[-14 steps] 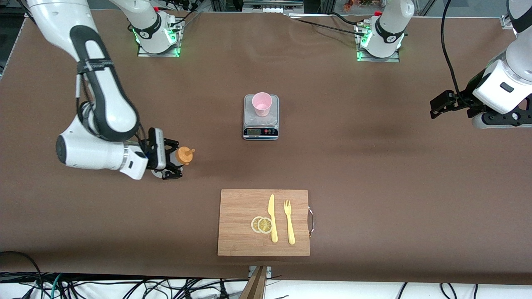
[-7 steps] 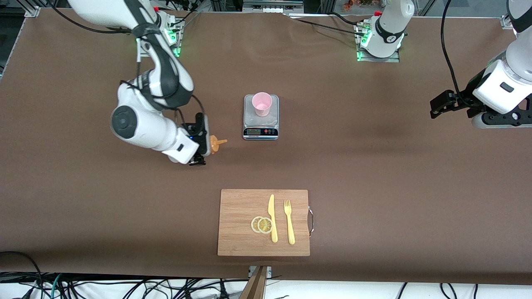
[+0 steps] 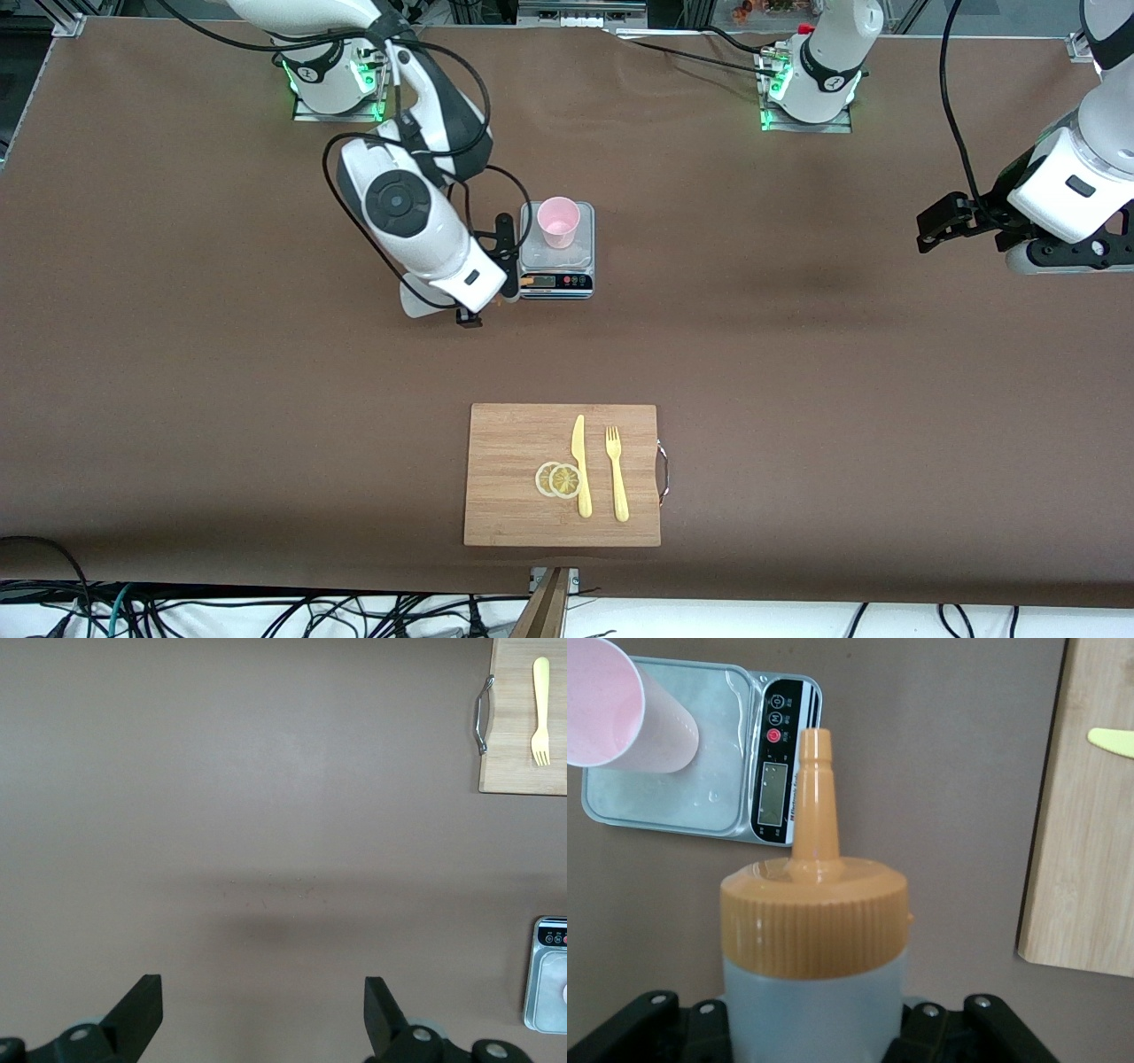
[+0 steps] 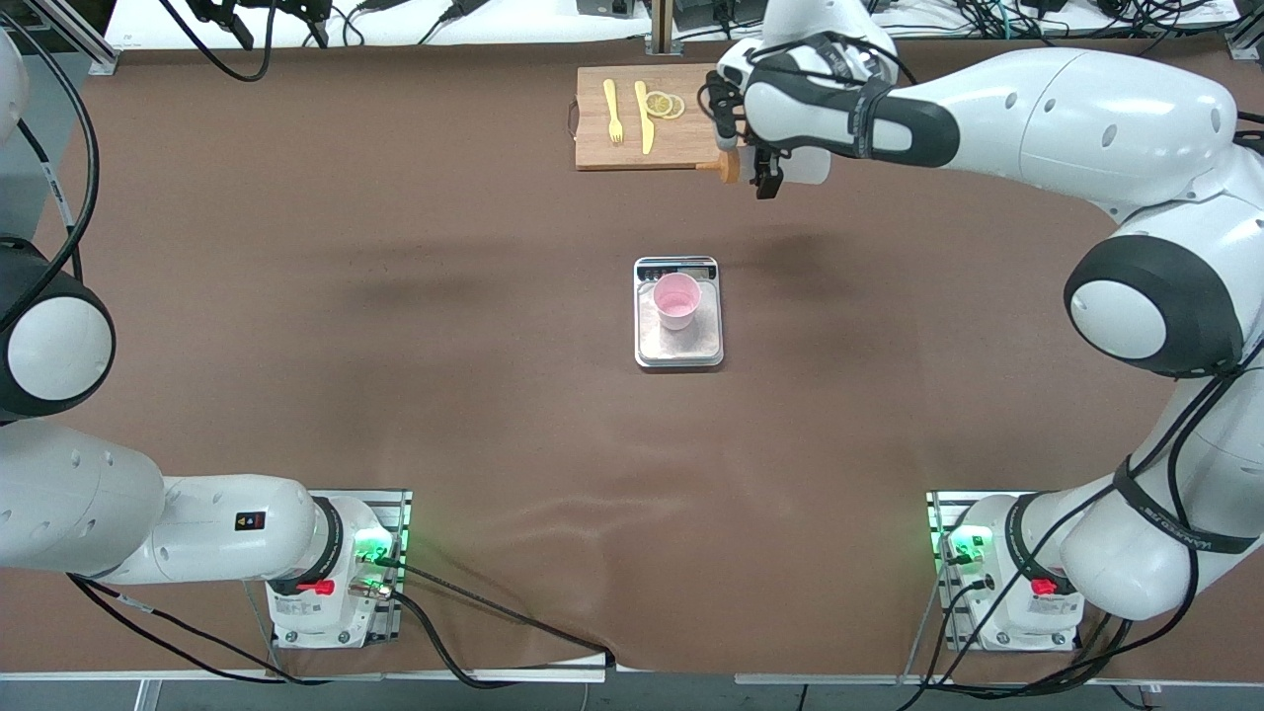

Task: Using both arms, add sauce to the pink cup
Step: 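Lift the squeeze bottle with the right gripper toward the pink cup, then tilt the bottle nozzle over the pink cup with the right gripper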

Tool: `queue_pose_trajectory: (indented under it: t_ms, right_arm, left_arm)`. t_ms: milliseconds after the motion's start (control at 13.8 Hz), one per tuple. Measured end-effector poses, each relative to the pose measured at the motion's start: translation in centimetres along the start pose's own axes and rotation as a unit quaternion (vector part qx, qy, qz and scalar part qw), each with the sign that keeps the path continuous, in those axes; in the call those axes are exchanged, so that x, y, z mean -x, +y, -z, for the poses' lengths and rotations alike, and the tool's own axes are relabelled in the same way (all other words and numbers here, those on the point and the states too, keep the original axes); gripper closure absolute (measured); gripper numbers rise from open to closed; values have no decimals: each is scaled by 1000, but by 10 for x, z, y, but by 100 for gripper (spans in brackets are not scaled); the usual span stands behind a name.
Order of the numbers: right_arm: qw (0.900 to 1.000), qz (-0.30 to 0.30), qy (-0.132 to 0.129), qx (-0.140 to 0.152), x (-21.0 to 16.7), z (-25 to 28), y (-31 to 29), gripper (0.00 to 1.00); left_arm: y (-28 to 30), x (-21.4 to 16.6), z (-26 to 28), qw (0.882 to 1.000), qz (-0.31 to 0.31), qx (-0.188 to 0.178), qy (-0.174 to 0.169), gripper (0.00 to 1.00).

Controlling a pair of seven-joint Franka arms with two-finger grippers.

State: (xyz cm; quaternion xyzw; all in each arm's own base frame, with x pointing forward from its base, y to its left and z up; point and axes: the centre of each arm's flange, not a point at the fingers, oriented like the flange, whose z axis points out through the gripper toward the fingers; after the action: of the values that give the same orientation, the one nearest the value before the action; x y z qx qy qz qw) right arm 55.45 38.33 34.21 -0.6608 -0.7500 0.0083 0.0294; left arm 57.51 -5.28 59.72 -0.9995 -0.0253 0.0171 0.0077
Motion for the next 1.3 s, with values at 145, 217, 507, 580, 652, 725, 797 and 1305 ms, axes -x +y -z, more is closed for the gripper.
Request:
queue_pose_trajectory:
  t_ms: [145,217,507,580,652,725,797,1305]
  right_arm:
    - [1000,16,-14,4,-14,-4,-7,80]
    - [999,24,-20,6,-20,-6,-11,80]
    - [997,54,-44,9,-38,-9,-23,80]
    - [997,59,-53,6,-40,-11,-25,80]
    - [996,65,-62,2,-41,-12,-29,80]
    - [995,73,-73,-1,-44,-14,-33,80]
    - [993,81,-82,-4,-48,-15,-37,80]
    - [984,126,-124,-16,-81,-22,-68,80]
  left_arm:
    - [0,0,0,1000,0,0,0,0]
    - [0,0,0,1000,0,0,0,0]
    - [0,0,0,1000,0,0,0,0]
    - [0,0,0,1000,0,0,0,0]
    - [0,0,0,1000,0,0,0,0]
    - [0,0,0,1000,0,0,0,0]
    - [0,0,0,1000,0,0,0,0]
    - [0,0,0,1000,0,0,0,0]
